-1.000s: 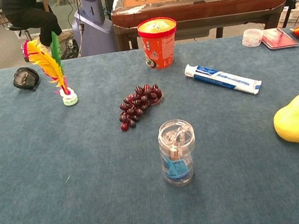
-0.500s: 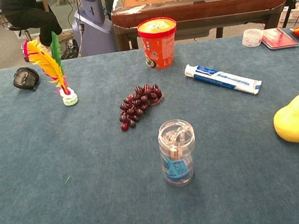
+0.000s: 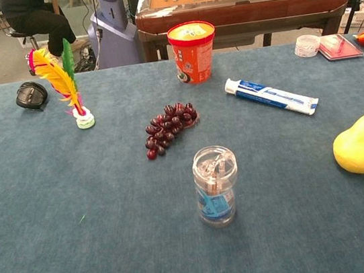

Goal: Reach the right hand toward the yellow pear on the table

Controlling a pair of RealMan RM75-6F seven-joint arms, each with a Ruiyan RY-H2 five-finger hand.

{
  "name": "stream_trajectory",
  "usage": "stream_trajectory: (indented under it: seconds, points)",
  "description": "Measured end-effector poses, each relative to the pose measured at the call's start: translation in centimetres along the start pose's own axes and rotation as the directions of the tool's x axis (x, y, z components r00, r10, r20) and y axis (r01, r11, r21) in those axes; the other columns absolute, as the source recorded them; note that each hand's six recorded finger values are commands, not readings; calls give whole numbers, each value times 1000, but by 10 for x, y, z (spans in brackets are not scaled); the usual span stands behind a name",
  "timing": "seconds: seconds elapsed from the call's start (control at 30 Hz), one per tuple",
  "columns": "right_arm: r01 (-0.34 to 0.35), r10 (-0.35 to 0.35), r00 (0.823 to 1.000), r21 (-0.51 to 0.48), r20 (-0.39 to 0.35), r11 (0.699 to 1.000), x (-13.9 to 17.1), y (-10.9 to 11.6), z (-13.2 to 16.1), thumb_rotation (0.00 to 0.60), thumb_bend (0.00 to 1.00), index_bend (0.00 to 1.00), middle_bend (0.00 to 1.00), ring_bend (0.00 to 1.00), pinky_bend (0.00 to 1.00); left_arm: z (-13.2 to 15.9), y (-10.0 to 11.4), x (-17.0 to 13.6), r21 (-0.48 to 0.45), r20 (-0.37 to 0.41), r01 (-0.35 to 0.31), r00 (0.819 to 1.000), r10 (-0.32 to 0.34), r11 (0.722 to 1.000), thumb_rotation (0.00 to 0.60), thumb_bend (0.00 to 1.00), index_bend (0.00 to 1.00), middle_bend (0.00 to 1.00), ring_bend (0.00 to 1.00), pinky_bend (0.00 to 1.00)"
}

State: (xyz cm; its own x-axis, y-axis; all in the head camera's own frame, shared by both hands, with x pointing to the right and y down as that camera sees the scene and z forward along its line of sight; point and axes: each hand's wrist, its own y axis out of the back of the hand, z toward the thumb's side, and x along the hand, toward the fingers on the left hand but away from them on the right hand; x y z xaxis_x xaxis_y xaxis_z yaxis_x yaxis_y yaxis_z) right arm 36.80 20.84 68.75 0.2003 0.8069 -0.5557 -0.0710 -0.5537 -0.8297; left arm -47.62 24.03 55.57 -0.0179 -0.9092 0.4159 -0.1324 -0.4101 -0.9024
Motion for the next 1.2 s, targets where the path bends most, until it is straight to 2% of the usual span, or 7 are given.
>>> stream_trajectory:
  seconds: [0.67,1.2]
  points:
    - [9,-7,997,29,-82,1000,-37,2,42,600,0,1000,1000,1000,1000,-1,1,0,-1,-8,12,1000,-12,1000,600,259,520,573,491,663]
    - [47,-40,988,48,-148,998,-71,15,81,600,0,1000,1000,1000,1000,-1,-1,0,-2,-7,21,1000,-21,1000,600,259,520,573,490,663]
